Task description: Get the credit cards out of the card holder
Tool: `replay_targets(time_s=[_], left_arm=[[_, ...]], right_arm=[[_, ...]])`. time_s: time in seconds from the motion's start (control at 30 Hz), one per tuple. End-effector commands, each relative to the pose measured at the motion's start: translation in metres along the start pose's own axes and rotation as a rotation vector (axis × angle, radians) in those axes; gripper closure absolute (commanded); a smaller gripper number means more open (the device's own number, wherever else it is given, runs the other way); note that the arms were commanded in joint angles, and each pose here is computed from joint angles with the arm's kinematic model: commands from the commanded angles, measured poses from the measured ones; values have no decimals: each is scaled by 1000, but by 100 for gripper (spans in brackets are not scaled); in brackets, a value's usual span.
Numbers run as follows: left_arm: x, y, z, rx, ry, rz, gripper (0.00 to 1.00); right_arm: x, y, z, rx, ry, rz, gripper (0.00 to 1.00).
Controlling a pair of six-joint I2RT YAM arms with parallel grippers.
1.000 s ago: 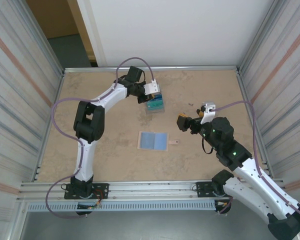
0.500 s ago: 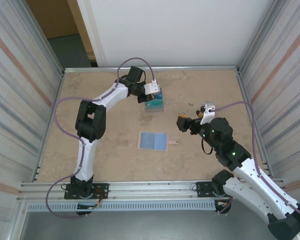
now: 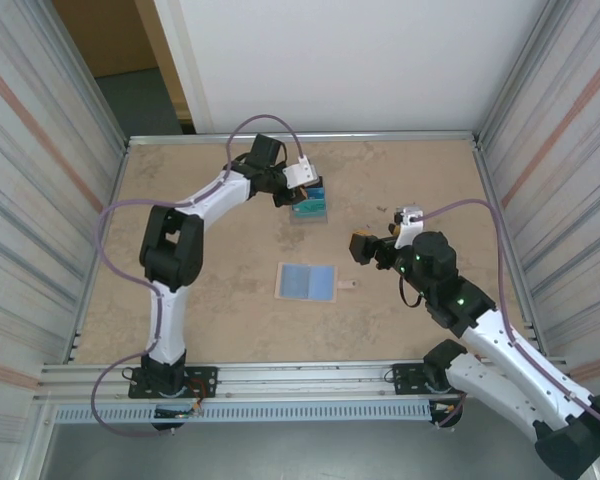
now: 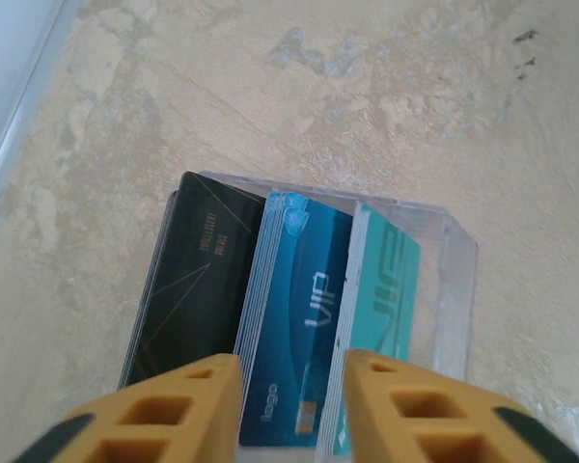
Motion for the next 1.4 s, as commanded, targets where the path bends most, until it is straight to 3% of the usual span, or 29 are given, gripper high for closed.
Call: replay_targets(time_s=[0.0, 0.07, 0.17, 0.27, 0.37, 0.53, 0.83, 1.1, 1.37], left_arm=[[-57, 25, 42, -59, -126, 177, 56], [-75, 26, 41, -121, -142, 252, 37], [-100, 23, 35, -226, -165, 346, 33], [-122, 17, 20, -366, -198, 408, 13], [-143, 11, -2, -516, -214, 479, 2], [-171, -4, -48, -731, -221, 620, 1], [-202, -18, -109, -944, -155, 842, 1], [-213, -21, -123, -1003, -169, 888, 1], [-214, -23, -123, -1002, -182, 886, 1]], right_arm=[[3, 5, 4, 12, 17, -34, 1], [9, 10, -1, -12, 54, -63, 0], [20, 19, -11, -43, 116, -104, 5], [36, 29, -24, -66, 192, -135, 11], [50, 37, -41, -79, 272, -177, 18], [75, 57, -75, -95, 395, -213, 25], [114, 89, -139, -139, 625, -223, 36], [135, 109, -176, -200, 729, -226, 42], [147, 104, -200, -224, 791, -257, 45]])
Point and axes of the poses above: each hand's point on the last joint's axis, 136 mm out from that joint toward the fingers, its own x axis out along the fingers, its own y axis along the line the jaws close on, z = x × y, the point moved 2 cm from there along -x, back along the fingers, and after that the axes turned 2 degrees about x, right-handed, at the moved point
